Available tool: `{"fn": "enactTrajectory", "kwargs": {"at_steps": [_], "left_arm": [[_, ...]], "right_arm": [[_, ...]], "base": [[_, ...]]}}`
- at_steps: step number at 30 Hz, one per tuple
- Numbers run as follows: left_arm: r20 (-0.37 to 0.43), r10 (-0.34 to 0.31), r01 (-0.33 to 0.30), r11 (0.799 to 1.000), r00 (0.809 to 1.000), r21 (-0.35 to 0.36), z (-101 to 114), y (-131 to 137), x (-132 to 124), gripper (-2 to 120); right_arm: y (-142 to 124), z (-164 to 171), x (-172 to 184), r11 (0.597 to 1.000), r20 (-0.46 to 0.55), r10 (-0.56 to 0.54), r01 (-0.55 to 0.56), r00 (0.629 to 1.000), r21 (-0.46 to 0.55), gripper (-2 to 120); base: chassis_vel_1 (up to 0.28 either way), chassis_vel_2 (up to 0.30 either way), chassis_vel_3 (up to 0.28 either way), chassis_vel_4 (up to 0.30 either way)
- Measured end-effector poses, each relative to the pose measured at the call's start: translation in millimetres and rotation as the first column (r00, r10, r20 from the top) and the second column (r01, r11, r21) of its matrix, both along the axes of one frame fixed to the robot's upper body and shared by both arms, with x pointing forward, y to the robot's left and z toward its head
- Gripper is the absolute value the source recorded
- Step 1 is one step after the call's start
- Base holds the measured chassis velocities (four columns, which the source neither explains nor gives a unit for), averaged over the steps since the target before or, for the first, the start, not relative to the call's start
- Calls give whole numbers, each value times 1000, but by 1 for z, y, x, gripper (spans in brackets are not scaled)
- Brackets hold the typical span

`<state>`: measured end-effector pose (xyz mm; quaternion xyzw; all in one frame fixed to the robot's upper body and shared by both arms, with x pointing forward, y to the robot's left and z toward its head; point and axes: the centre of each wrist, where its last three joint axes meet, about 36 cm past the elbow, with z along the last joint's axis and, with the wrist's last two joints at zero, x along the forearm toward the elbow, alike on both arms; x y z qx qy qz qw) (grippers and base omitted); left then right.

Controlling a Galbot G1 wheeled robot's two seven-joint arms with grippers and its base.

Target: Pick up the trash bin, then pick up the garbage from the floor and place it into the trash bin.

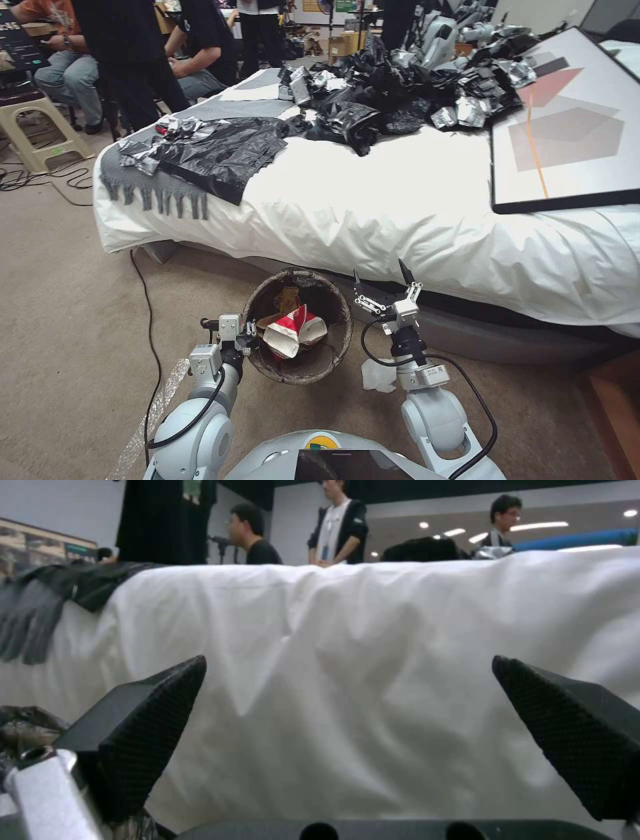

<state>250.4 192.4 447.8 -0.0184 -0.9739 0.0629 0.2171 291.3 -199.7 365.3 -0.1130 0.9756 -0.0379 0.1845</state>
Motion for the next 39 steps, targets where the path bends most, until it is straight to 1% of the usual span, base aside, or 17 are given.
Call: {"fn": "enactTrajectory", "kwargs": {"at_steps": [7,10,16,20,28,33,37,39], "left_arm": [[7,3,-3,1000,1000,-2,-1,0,0,0],[40,12,-12,1000,999,-3,-4,0,0,0],[62,10,-11,1000,998,9,-6,-1,2,0],[71,11,-13,1000,997,23,-6,-1,2,0],[77,10,-12,1000,997,26,-6,-1,3,0],[79,9,-11,1000,997,27,-5,-1,4,0],[81,7,-9,1000,997,28,-5,-1,5,0],[83,7,-9,1000,997,29,-5,0,6,0]], "right_arm": [[-1,0,0,1000,6,2,-2,1000,-1,100],[-2,0,0,1000,9,-1,1,1000,-4,100],[-5,1,0,1000,12,-3,3,1000,-9,100],[-7,1,-1,1000,10,-3,3,1000,-13,100],[-12,1,-4,1000,2,-7,7,1000,-28,100],[-16,0,-6,999,-12,-12,11,1000,-40,100],[-23,-3,-8,999,-46,-25,22,999,-49,100],[-28,-4,-12,998,-96,-44,40,994,-44,100]], "base": [[76,71,73,80],[63,68,56,52],[10,11,8,8],[0,0,0,0],[0,0,0,0],[0,0,0,0],[0,0,0,0],[0,0,0,0]]}}
